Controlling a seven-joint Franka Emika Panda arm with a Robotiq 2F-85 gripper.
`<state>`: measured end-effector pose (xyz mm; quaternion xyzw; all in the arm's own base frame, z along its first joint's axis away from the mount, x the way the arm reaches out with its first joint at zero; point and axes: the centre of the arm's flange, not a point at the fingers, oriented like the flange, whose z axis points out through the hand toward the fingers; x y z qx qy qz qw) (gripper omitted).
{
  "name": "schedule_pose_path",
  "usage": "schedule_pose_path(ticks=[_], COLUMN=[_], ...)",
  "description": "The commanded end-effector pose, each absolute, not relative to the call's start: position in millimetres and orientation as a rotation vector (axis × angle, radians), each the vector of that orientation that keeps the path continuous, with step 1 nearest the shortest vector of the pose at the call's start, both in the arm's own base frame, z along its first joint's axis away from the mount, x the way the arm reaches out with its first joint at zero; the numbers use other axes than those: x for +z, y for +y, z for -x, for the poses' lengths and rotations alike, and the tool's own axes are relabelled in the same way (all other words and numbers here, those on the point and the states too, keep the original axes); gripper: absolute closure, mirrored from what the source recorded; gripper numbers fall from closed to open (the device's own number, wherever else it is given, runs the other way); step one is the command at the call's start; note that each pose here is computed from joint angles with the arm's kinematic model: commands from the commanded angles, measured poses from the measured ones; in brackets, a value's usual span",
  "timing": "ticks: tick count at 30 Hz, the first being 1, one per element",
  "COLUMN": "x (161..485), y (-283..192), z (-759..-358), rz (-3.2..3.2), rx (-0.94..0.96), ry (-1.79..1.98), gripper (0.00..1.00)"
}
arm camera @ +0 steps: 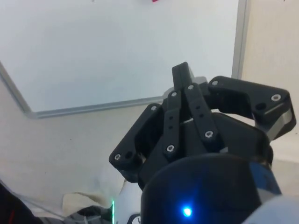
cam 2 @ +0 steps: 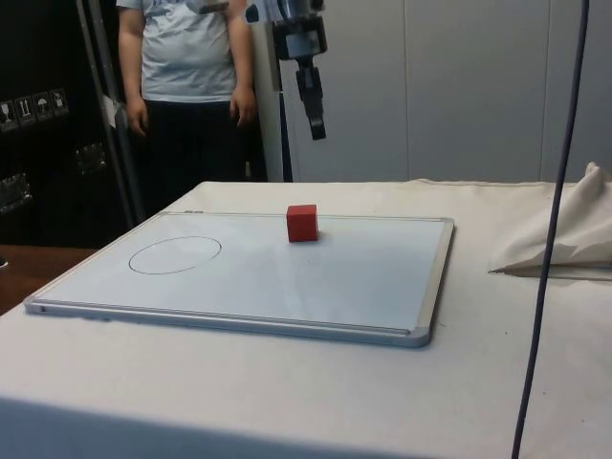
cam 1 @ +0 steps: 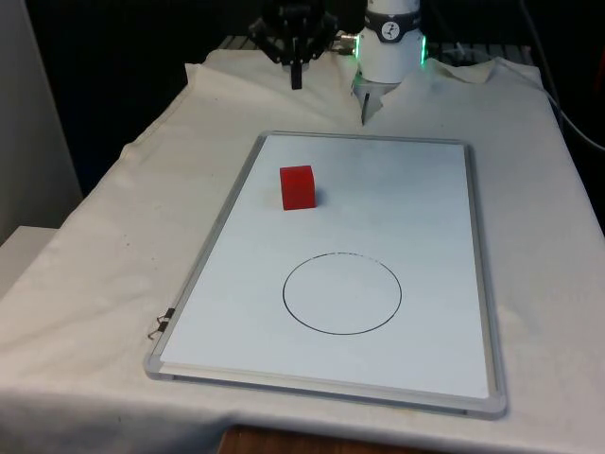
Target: Push the cube into the marked area.
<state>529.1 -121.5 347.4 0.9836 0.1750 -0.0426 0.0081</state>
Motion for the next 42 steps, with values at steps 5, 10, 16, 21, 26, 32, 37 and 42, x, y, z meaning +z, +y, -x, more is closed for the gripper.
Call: schedule_pose_path(ticks=[5,10,16,21,26,32,37,42], x=[335,321,296,282,261,239,228,219], y=[-122,-123,-123,-123,-123,-123,-122,-123], z=[-524,-524,-527,-528,-528,-528,-529,-529], rz=[-3.075,-3.068,-3.054,-3.047,-3.036,-3.023,-3.011,-2.994], rx=[-0.11,-0.121,-0.121,-0.123,-0.132,-0.146,-0.137,-0.135], ry=[0.564,0.585,0.614,0.632,0.656,0.683,0.701,0.712], gripper=[1.0,1.0,1.0,1.0,1.0,1.0,1.0,1.0])
